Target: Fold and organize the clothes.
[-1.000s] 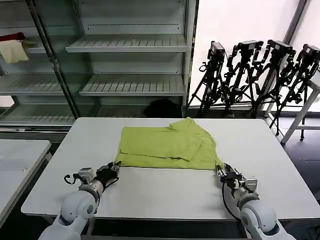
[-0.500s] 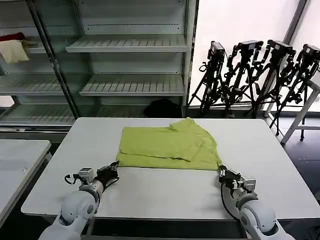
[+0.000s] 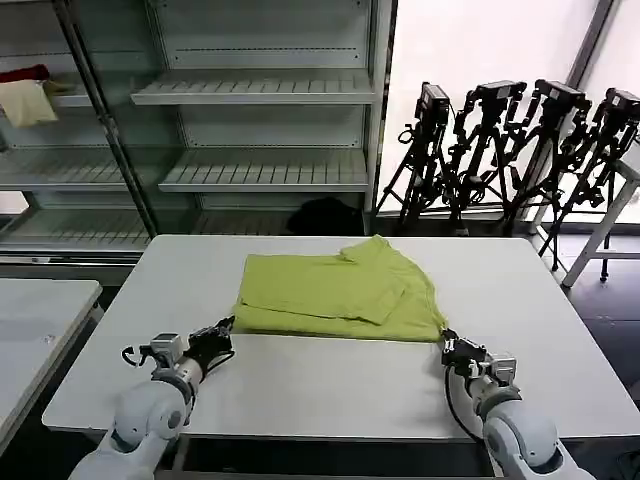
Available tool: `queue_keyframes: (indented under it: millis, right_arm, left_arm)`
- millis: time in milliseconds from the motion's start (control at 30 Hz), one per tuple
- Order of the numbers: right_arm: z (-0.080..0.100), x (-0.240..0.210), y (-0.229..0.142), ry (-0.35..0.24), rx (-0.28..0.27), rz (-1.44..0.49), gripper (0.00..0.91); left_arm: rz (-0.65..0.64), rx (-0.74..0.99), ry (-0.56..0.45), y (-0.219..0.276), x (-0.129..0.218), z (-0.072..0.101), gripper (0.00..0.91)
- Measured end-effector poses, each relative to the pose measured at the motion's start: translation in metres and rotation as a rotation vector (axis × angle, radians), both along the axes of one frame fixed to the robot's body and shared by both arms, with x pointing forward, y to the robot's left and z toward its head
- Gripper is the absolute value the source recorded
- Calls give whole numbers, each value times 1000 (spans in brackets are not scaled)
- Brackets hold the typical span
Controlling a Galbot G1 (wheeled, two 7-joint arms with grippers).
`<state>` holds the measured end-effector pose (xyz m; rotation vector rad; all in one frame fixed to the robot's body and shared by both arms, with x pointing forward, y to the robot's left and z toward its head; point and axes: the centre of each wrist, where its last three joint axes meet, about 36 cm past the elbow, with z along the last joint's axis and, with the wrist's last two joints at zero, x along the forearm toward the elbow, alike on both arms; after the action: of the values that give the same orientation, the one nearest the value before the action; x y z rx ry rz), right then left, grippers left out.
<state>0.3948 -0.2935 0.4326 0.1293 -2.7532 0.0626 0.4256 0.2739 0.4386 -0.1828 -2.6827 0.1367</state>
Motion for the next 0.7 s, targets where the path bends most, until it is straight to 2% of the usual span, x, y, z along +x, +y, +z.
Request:
queue_keyframes:
  millis: [367, 700]
  right_arm:
    - [16, -36, 10, 16, -21, 38, 0]
    - [21, -79, 17, 47, -33, 69, 0]
  left_arm:
    - [16, 51, -8, -6, -28, 15, 10]
    - [70, 101, 17, -17, -85, 21, 0]
